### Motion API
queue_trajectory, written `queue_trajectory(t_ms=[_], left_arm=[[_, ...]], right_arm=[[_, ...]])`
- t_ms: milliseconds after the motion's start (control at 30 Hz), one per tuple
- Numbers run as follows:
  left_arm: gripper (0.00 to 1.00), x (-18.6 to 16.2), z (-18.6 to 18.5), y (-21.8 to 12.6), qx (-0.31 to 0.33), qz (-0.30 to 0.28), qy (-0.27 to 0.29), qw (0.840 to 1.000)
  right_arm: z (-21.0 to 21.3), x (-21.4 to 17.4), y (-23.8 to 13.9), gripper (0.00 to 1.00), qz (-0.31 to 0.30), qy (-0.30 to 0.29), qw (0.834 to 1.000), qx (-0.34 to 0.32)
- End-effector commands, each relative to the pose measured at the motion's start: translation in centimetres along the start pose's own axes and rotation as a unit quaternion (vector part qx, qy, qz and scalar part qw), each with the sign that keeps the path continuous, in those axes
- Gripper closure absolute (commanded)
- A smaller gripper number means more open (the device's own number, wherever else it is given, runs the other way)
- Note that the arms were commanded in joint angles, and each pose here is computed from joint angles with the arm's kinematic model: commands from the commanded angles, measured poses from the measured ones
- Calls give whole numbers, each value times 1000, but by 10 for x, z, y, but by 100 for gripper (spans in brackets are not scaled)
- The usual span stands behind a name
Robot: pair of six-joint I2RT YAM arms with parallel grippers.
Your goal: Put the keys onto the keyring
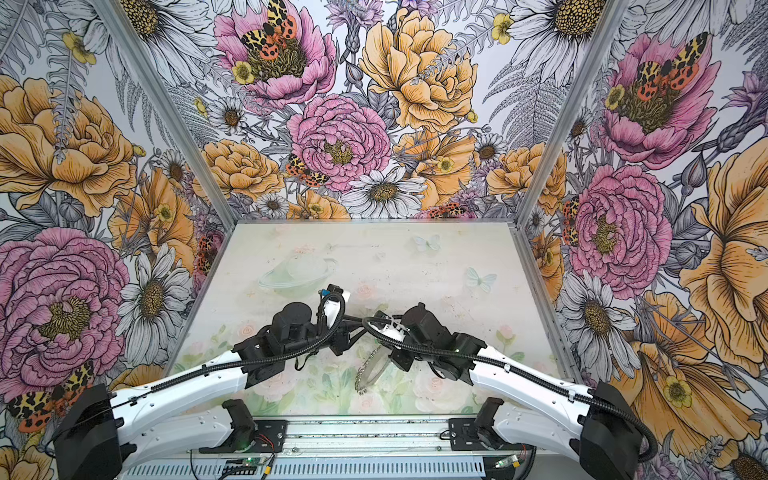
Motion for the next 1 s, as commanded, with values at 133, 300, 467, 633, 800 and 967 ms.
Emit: queue_trajectory(t_ms=[133,300,467,633,800,967], left_arm=[[64,4,8,-10,72,1,-91,993],[63,4,3,-5,78,4,-122,989],[63,8,-11,-2,67,7,-130,989],[63,3,-9,0,90,17,-139,986],[63,-2,3,1,138,29,-142,980],[65,-4,1,7,134,41,-144,980]], right_arm=[[-11,37,-7,100,-73,0,997,-33],[-9,40,-4,100,-81,1,996,-34],[-8,42,-1,100,-82,-1,996,-35],[-8,41,1,100,-84,-2,996,-36],[-7,41,2,100,-86,-4,996,-35],[-7,41,2,100,-86,-5,996,-36]])
Point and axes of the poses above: each gripper's point midway between its finger pads, its own y axis out along the fingers, its own z axis along the line the jaws close on, x = y × z, the point moved 3 cm from there along -y, back along the fingers, and after that the axes turned 5 degrees about -y, right-handed, at the moved point
